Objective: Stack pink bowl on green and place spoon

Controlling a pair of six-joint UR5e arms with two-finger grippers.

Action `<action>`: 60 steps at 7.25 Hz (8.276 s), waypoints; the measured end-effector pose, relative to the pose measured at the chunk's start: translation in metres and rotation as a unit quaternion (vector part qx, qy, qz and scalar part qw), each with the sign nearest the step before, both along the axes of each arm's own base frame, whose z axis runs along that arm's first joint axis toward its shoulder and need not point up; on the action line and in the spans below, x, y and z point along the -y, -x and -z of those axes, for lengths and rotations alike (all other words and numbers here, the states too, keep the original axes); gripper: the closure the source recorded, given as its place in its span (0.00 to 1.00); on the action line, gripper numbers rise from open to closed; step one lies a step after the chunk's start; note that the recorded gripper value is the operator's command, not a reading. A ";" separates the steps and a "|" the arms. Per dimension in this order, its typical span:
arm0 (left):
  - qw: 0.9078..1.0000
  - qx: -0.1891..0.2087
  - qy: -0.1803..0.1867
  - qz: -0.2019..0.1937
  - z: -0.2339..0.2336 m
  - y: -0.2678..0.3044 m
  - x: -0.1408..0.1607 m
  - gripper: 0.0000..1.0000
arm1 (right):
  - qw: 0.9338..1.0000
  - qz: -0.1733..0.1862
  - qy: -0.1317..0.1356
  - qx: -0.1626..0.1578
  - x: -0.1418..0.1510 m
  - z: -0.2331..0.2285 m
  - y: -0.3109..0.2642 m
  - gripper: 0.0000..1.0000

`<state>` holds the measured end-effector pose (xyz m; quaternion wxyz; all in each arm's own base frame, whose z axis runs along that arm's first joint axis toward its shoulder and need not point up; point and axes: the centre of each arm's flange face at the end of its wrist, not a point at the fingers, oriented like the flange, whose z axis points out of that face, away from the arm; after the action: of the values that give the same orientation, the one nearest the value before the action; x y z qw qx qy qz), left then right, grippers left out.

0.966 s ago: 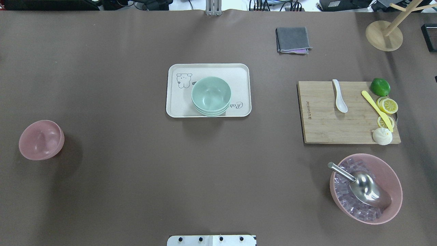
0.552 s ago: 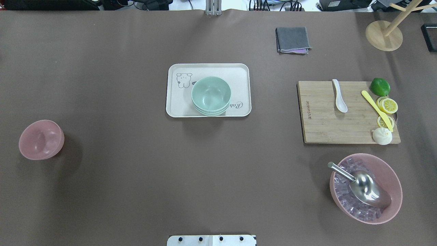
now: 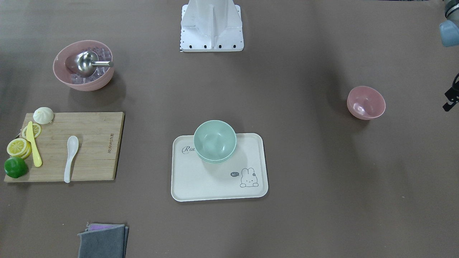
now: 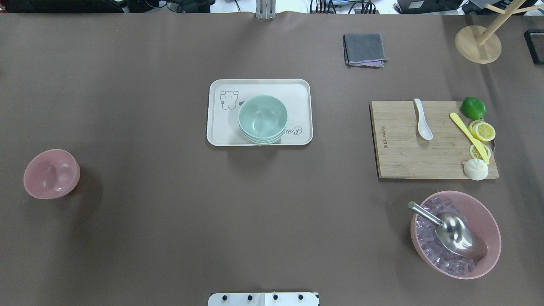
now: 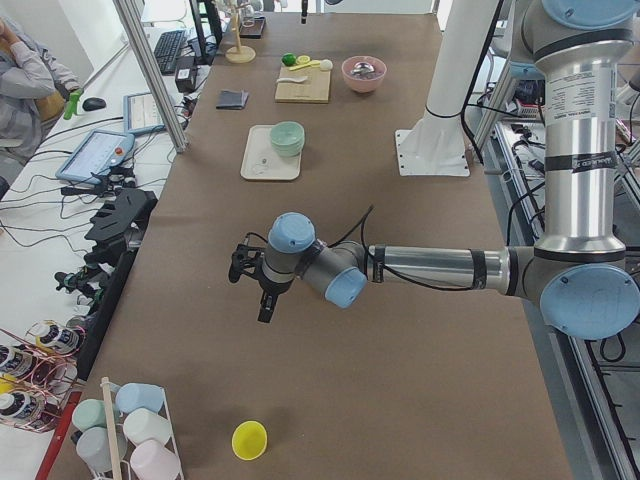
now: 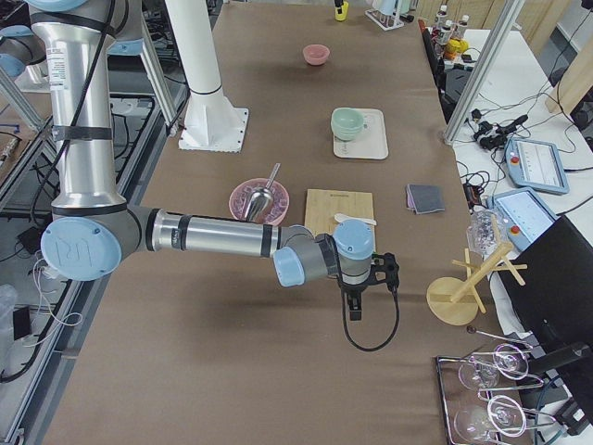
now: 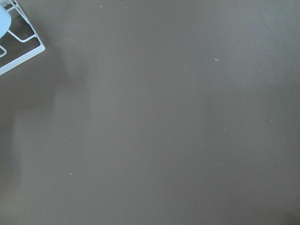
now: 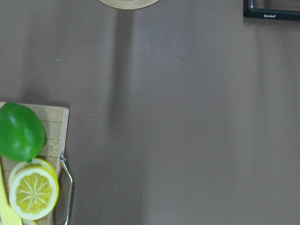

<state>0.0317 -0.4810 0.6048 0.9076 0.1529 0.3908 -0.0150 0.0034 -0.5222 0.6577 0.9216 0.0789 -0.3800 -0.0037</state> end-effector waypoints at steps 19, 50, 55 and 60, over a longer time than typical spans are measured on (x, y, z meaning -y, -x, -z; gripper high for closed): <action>0.979 -0.018 0.110 -0.173 0.001 -0.170 -0.022 1.00 | 0.996 0.021 0.053 0.066 0.030 0.183 0.273 0.00; 0.969 -0.208 0.079 -0.103 0.219 -0.182 0.084 0.01 | 0.956 -0.136 0.191 0.178 0.050 0.503 0.504 0.00; 0.973 -0.204 0.076 -0.080 0.209 -0.156 0.090 0.01 | 0.962 -0.104 0.168 0.187 0.058 0.421 0.369 0.00; 0.991 -0.069 -0.051 -0.100 0.038 -0.025 0.048 0.01 | 0.998 -0.012 0.028 0.060 0.056 0.137 0.097 0.00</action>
<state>0.0562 -0.5293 0.5668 0.8662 0.1578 0.4663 0.0856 -0.0935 -0.5786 0.5209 0.8991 0.0579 -0.4334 0.0222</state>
